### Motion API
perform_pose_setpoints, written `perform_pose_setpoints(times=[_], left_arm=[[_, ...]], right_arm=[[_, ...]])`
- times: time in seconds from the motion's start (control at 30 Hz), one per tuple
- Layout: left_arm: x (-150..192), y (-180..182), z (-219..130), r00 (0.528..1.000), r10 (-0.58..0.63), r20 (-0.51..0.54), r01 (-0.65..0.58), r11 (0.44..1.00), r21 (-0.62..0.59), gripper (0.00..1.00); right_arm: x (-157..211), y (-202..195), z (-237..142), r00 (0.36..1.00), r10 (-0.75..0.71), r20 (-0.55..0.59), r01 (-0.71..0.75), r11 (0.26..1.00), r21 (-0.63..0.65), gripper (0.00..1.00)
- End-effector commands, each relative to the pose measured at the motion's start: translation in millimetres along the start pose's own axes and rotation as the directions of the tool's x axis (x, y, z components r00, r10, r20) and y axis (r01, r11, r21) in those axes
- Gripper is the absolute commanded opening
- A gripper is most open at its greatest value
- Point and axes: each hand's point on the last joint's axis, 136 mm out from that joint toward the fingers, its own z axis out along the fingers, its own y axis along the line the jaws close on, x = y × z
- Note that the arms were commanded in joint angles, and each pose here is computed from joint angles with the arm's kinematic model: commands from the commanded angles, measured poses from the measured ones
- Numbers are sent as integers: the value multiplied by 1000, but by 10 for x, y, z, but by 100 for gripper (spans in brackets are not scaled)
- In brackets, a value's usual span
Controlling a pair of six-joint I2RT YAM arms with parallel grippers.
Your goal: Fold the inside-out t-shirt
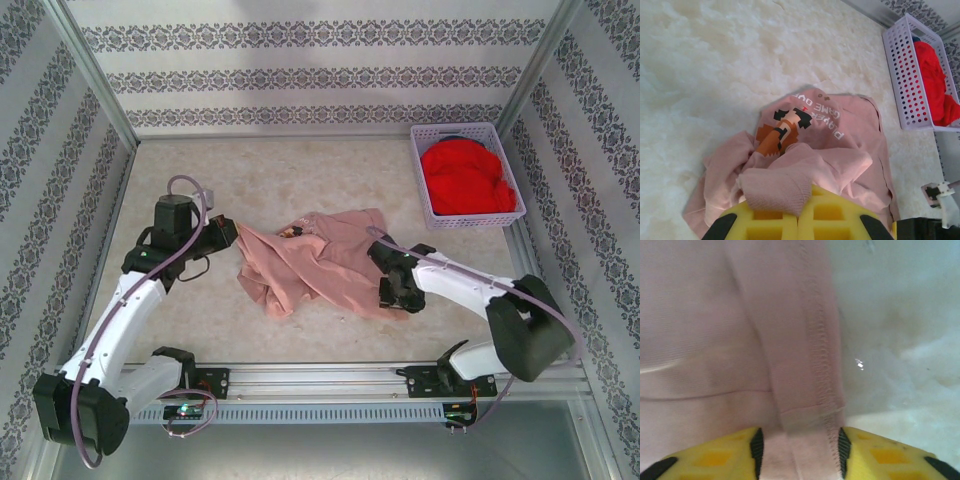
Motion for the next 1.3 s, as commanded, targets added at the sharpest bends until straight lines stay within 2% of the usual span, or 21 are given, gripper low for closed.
perform_pose_setpoints(times=[0.0,0.1,0.2,0.3,0.43,0.57,0.7,0.87,0.93,1.03,1.1,1.17,1.2,1.27], left_arm=[[-97,-28,-97,1000,6,7,-6,1000,7,0],[-133,3,-115,1000,-1,14,1,1000,3,0],[-173,54,-137,999,-18,27,18,1000,-7,0],[-273,125,-193,997,-44,59,45,999,-22,0],[-563,293,-416,986,-93,141,104,992,-71,0],[-907,484,-724,962,-116,247,156,976,-149,0],[-1195,549,-906,926,-145,349,206,968,-144,0],[-1581,439,-1082,914,-120,388,188,972,-144,0],[-1726,331,-1165,910,-98,403,165,977,-133,0],[-1851,232,-1243,907,-75,415,139,982,-128,0],[-1810,239,-1201,914,-87,397,144,982,-118,0],[-1672,312,-1112,923,-107,369,160,980,-116,0],[-1568,383,-1064,929,-112,352,167,977,-132,0],[-1355,542,-992,941,-116,317,180,967,-181,0]], right_arm=[[-7,-147,24,1000,-7,7,6,995,99,39],[-6,-164,51,1000,-22,-4,22,993,115,30],[-29,-162,62,999,-37,-10,38,992,118,17],[-213,-83,-100,996,-74,46,69,994,88,4],[-587,214,-586,970,-153,190,168,983,-67,0],[-788,399,-995,953,-138,271,211,942,-262,0],[-953,506,-1443,936,-66,345,236,845,-480,0],[-1222,554,-2261,876,98,472,322,609,-725,0],[-1309,552,-2624,841,153,518,381,512,-770,0],[-1326,605,-2917,796,153,585,472,447,-760,0],[-1300,654,-2834,804,136,579,476,436,-764,0],[-1280,675,-2494,851,123,510,401,474,-784,0],[-1243,683,-2250,882,116,456,344,503,-793,0],[-1138,650,-1711,929,109,354,218,610,-762,2]])
